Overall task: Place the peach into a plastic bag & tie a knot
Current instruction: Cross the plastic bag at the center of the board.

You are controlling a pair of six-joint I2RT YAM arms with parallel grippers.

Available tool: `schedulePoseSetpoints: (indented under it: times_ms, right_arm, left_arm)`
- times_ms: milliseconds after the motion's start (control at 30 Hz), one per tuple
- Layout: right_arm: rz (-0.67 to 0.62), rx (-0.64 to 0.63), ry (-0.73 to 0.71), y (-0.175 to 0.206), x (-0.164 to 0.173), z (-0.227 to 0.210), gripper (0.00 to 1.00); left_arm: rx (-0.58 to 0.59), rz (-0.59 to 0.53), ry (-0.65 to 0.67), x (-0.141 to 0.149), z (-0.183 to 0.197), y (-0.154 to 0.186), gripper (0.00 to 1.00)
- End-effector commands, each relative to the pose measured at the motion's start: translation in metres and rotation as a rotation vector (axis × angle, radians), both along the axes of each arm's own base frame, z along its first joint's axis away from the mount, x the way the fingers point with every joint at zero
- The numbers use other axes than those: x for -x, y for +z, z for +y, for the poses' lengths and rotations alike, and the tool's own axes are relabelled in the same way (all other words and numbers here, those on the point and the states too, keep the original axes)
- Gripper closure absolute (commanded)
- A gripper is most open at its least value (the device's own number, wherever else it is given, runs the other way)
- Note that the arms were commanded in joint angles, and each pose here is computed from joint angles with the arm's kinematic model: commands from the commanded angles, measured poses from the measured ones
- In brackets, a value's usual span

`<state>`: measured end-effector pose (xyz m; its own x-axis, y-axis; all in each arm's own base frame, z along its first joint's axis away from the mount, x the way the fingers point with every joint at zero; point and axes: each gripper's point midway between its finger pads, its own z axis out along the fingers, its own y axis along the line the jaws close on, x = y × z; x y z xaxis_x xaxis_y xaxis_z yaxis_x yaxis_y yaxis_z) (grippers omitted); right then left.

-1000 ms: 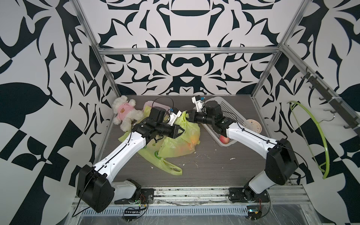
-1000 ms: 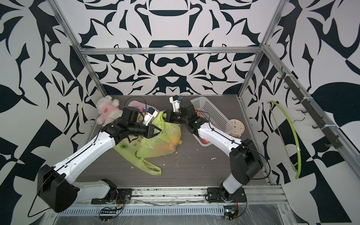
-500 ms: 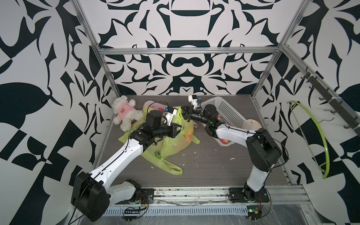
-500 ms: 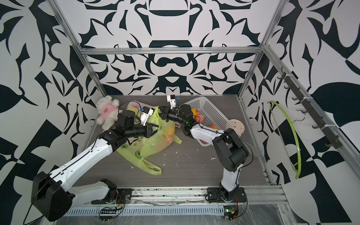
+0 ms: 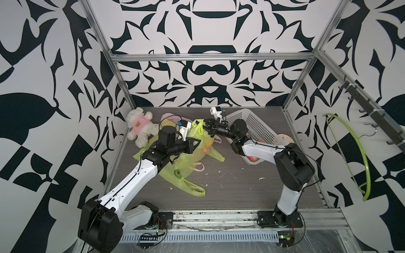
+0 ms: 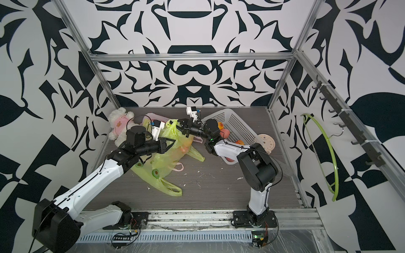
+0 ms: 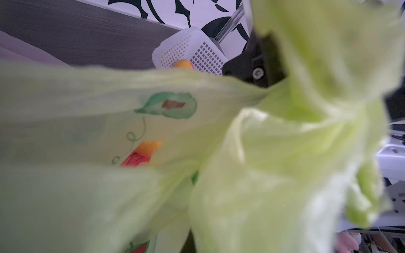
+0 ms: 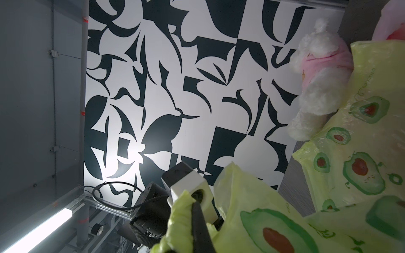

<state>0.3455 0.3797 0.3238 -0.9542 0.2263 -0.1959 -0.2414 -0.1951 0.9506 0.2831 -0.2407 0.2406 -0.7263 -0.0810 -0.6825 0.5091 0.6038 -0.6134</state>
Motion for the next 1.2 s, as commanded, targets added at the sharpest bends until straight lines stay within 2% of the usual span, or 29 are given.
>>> schedulePoseSetpoints:
  times_ms: [0, 33, 133, 167, 300, 467, 700, 833, 900, 1033, 1167]
  right_arm:
    - [-0.157, -0.124, -0.006, 0.063, 0.009, -0.019, 1.0]
    - [-0.16, -0.124, -0.002, 0.064, 0.01, -0.019, 1.0]
    - [-0.173, -0.121, 0.007, 0.065, 0.009, -0.018, 1.0]
    - [-0.181, -0.118, 0.01, 0.066, 0.009, -0.019, 1.0]
    - [-0.189, -0.097, 0.013, 0.06, 0.003, -0.021, 1.0]
    - [-0.206, -0.046, 0.021, 0.051, 0.001, -0.017, 1.0]
    - [-0.218, 0.011, 0.019, 0.041, 0.002, -0.016, 1.0]
    - [-0.231, 0.035, 0.024, 0.04, 0.004, -0.016, 1.0]
    - [-0.245, 0.053, 0.029, 0.041, 0.007, -0.016, 1.0]
    - [-0.286, 0.076, 0.049, 0.046, 0.016, -0.017, 1.0]
    - [-0.312, 0.102, 0.05, 0.048, 0.018, -0.018, 1.0]
  left_arm:
    - [-0.04, 0.085, 0.018, 0.003, 0.005, -0.019, 0.85]
    - [-0.047, 0.091, 0.019, 0.003, 0.005, -0.019, 0.78]
    - [-0.092, 0.122, 0.037, 0.005, 0.012, -0.025, 0.48]
    - [-0.099, 0.124, 0.045, 0.009, 0.015, -0.024, 0.41]
    - [-0.099, 0.089, 0.074, 0.024, 0.029, -0.003, 0.25]
    - [-0.097, 0.002, 0.073, 0.05, 0.045, 0.038, 0.12]
    - [-0.026, -0.074, 0.073, 0.06, 0.06, 0.093, 0.12]
    - [0.012, -0.083, 0.049, 0.056, 0.062, 0.107, 0.13]
    - [0.025, -0.073, 0.078, 0.048, 0.065, 0.111, 0.14]
    - [0.104, -0.012, 0.127, 0.028, 0.063, 0.121, 0.32]
    - [0.233, 0.075, 0.157, 0.005, 0.052, 0.125, 0.33]
